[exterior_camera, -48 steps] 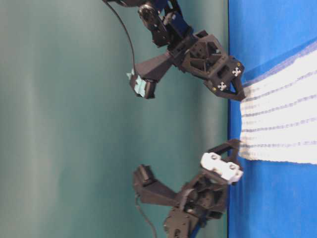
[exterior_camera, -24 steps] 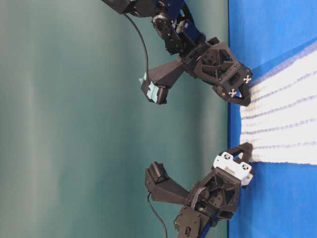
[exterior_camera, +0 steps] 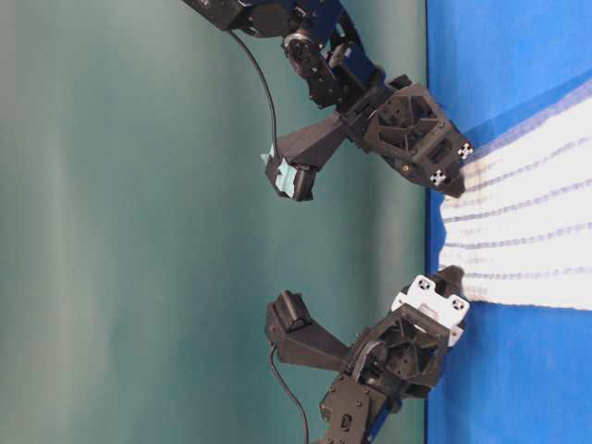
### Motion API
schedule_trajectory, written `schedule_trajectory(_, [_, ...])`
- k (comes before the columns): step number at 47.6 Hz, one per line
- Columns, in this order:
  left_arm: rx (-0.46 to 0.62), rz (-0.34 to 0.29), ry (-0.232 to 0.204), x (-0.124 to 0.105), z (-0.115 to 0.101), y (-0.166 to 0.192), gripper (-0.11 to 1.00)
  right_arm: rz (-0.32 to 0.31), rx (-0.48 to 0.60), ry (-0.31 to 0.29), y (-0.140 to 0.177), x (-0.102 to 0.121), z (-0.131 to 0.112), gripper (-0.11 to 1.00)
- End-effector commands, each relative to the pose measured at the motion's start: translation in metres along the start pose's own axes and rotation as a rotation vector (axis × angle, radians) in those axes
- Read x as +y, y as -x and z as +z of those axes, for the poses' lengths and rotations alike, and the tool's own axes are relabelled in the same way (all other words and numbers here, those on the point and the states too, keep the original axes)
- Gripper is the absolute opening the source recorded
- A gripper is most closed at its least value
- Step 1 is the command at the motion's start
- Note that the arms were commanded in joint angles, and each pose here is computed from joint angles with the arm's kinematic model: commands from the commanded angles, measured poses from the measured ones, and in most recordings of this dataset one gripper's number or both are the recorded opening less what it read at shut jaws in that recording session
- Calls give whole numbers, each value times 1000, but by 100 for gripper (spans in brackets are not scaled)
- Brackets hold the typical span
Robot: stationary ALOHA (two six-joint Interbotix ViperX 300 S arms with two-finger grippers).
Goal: Fold the blue towel.
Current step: 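Grasp the strip's top corners with both grippers and lift, then fold the top end down over the strip toward the bottom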
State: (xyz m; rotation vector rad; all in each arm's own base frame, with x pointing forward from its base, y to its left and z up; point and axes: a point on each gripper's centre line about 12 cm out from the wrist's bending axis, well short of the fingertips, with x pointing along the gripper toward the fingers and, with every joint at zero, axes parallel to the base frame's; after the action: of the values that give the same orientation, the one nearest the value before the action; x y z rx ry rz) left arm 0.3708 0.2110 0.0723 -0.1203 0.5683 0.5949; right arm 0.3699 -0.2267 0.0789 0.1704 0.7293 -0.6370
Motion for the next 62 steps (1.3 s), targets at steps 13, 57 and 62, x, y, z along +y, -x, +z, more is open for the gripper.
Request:
schedule_trajectory(13, [-85,-28,-79,-2,58,28,4,1,-132,-24,50,-9,41,-3])
schedule_trajectory(57, [-156,-298,-170,-103,66,123,4,228,-183,-24,148,79,14,-3])
schedule_trajectory(62, [-157,-361,-184,-127,57,135,4,265,-187,-26,163,93,4,-3])
